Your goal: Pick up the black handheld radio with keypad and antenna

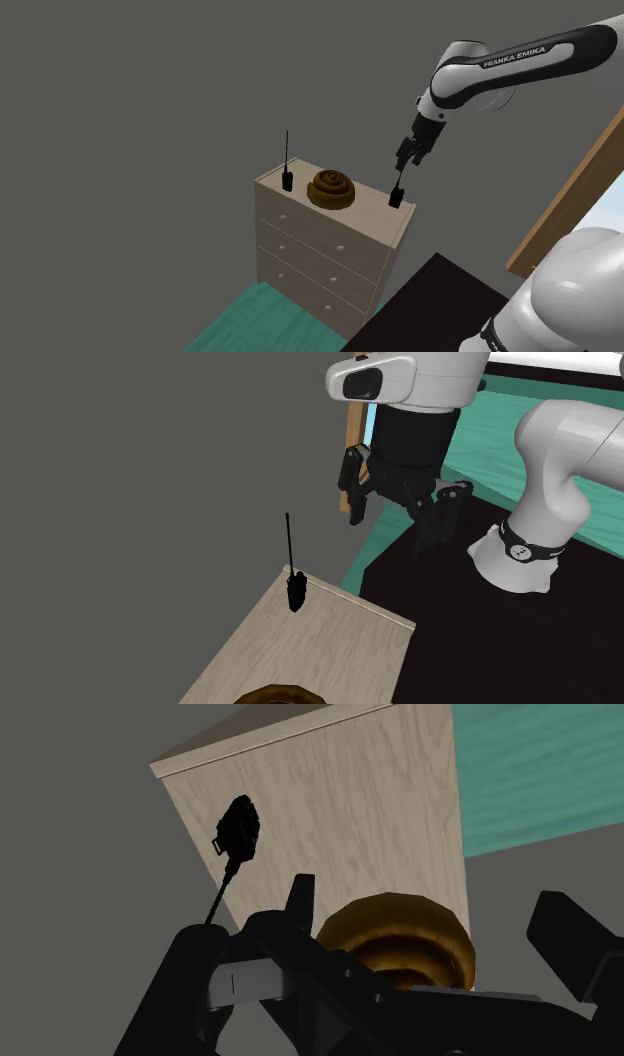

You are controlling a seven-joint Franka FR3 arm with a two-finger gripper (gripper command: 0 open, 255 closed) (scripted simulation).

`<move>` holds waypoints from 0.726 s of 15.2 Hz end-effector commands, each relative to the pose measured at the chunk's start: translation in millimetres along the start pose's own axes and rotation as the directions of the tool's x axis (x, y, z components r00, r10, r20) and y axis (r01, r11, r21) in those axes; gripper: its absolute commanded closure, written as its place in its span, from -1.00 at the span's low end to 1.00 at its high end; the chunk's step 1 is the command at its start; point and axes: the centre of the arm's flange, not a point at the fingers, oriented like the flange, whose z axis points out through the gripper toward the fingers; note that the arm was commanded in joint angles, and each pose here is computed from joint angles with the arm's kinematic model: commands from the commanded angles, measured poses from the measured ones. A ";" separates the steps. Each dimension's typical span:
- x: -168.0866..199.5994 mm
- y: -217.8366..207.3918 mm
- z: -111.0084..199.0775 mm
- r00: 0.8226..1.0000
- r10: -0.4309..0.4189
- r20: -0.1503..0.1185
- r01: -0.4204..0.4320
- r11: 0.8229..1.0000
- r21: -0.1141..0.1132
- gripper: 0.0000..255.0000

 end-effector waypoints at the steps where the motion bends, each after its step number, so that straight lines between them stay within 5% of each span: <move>1: 5.6 20.7 16.4 1.000 -0.001 0.000 0.001 1.000 0.004 -1.00; 11: 29.9 116.7 108.3 1.000 -0.002 0.009 0.002 1.000 0.030 -1.00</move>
